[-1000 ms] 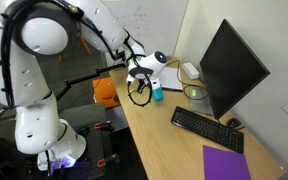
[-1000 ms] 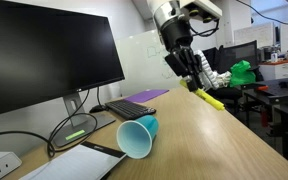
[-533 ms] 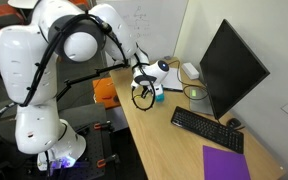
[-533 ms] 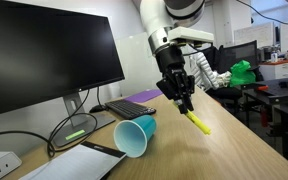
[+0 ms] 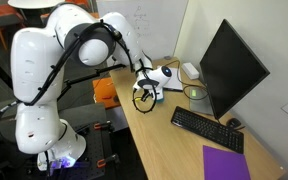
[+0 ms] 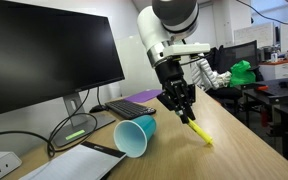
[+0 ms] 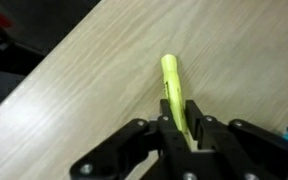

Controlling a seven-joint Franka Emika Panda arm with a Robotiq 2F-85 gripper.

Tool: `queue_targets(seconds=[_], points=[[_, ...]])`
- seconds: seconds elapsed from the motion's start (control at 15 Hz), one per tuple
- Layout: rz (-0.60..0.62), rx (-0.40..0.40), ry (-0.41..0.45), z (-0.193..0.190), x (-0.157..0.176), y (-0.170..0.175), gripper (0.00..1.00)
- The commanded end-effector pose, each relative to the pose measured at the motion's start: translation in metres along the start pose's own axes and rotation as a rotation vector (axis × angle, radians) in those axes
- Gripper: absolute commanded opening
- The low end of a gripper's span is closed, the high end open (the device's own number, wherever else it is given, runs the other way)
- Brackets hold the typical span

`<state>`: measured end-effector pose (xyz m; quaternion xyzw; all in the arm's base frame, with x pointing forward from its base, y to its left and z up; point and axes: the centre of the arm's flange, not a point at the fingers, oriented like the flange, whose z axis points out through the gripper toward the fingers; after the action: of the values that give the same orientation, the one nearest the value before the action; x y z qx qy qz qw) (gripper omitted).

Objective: Remove the highlighter from the blue cup

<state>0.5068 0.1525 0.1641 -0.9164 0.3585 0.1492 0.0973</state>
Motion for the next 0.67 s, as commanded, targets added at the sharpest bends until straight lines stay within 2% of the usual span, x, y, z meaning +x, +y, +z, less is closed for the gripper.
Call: queue_targets(seconds=[0.0,0.4,0.6], points=[[0.028,0.006,-0.012,-0.008,0.001,-0.005,0.52],[-0.007,0.049,0.090,-0.049,-0.027,-0.006,0.98],[-0.031,0.070,0.144,-0.074,-0.047,-0.006,1.00]])
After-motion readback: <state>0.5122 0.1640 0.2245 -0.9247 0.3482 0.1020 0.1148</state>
